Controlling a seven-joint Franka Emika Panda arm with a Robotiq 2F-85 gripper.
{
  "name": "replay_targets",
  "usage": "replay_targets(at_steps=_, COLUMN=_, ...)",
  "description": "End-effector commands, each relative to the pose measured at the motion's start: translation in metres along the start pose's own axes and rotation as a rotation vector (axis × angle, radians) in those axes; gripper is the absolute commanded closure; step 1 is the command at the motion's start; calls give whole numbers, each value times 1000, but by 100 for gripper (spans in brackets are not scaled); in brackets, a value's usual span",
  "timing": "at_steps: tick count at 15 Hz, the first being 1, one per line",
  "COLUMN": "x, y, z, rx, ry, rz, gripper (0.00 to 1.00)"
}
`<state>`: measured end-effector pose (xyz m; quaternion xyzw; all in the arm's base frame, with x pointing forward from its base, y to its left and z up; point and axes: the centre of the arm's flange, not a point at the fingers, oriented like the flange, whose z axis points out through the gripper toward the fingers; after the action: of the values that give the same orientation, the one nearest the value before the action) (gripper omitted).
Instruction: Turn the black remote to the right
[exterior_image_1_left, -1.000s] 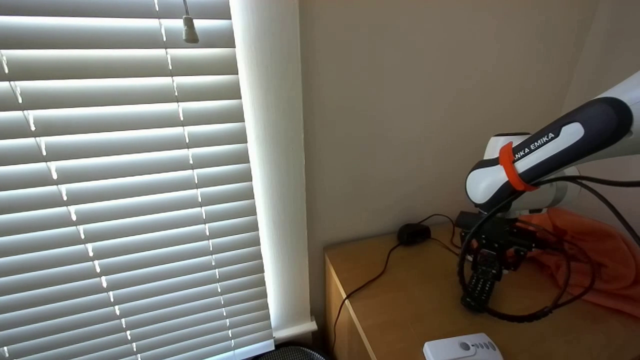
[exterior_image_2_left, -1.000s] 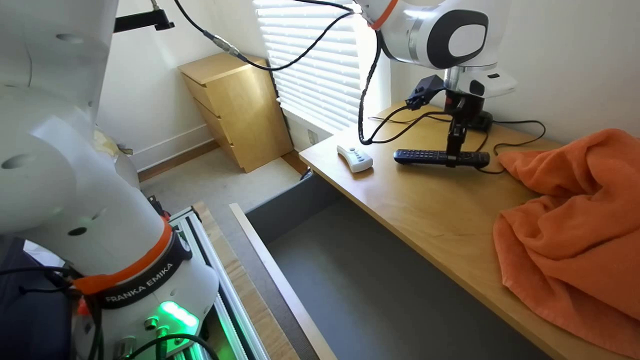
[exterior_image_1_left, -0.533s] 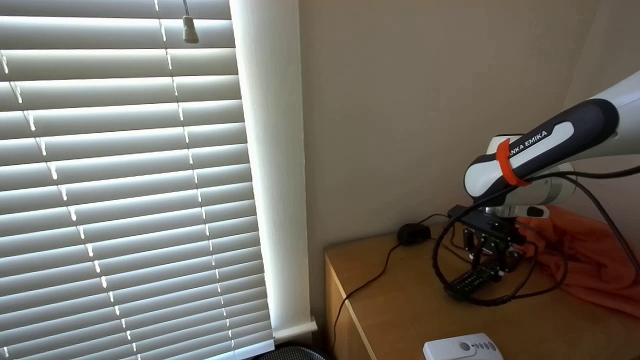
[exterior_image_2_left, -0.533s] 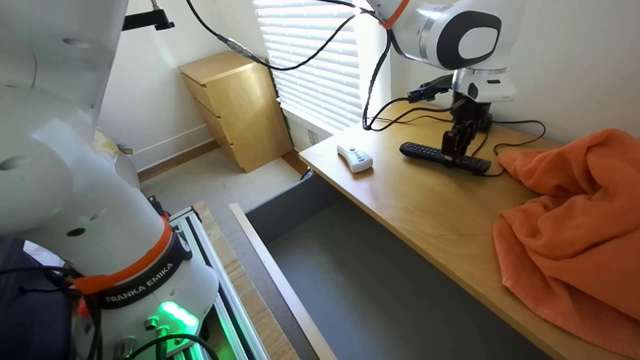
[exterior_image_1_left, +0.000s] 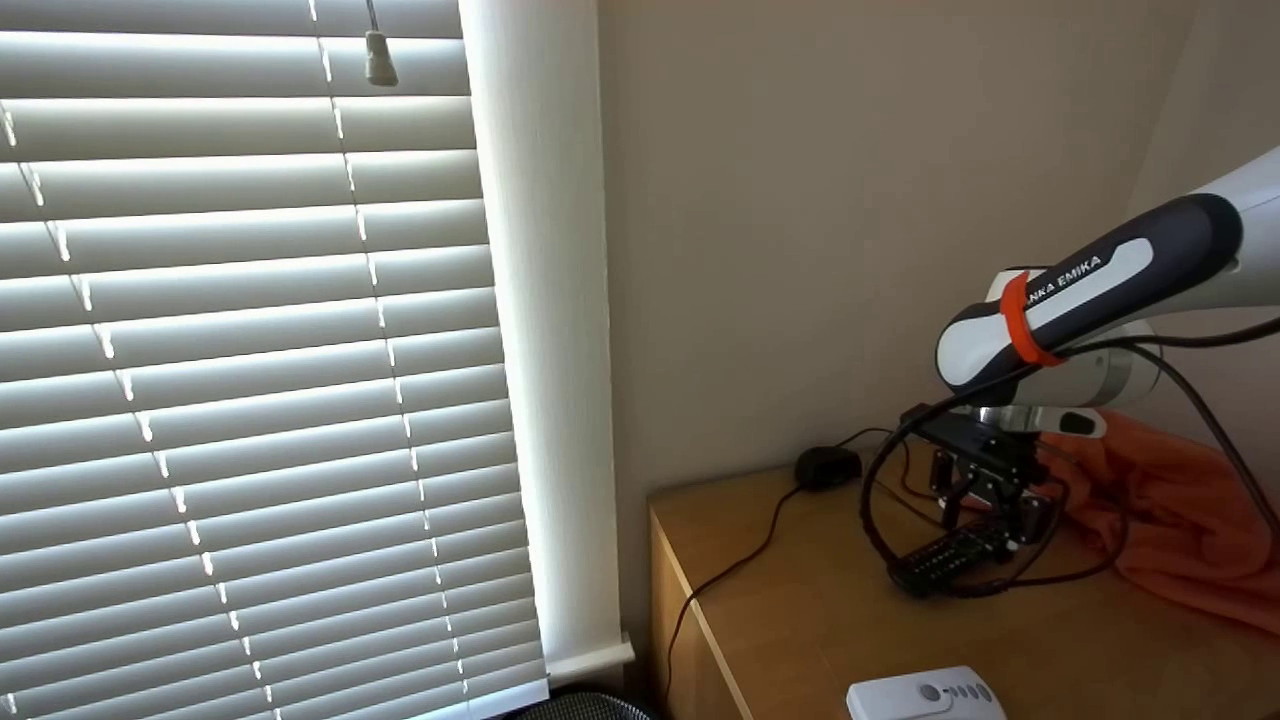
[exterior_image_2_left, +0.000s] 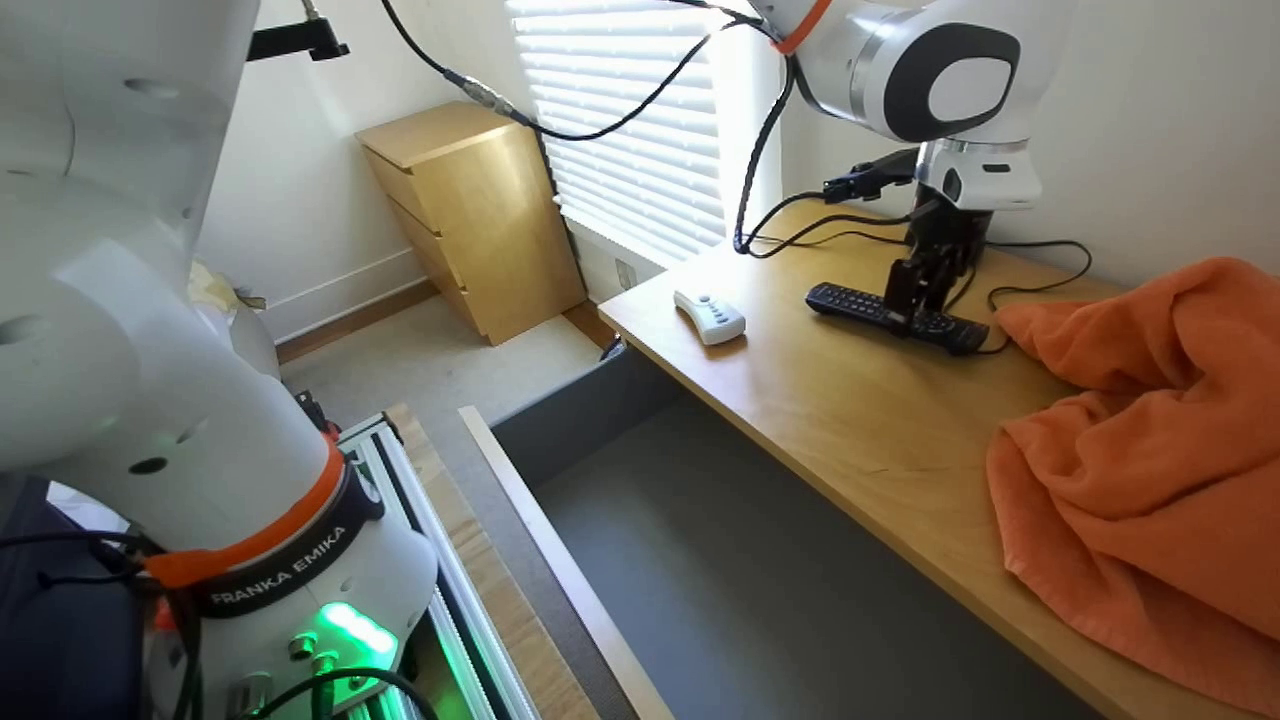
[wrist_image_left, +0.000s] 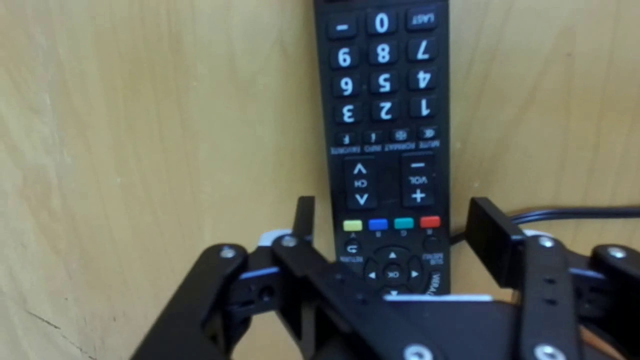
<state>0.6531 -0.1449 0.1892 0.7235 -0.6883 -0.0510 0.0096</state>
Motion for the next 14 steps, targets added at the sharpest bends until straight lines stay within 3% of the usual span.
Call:
replay_targets(at_steps=1, x=-5, y=0, z=-13, rx=1, ry=-19, rz=35, gripper=0)
replay_targets(at_steps=3, x=-10, y=5, z=-26, rx=35, ry=-27, rz=-31, gripper=0)
replay_targets(at_steps=6, x=-16, y=8, z=-44, rx=82, ry=37, rz=-227, gripper=0)
replay_targets(at_steps=14, x=-34, y=24, z=-66, rx=34, ry=100, rz=-674, gripper=0)
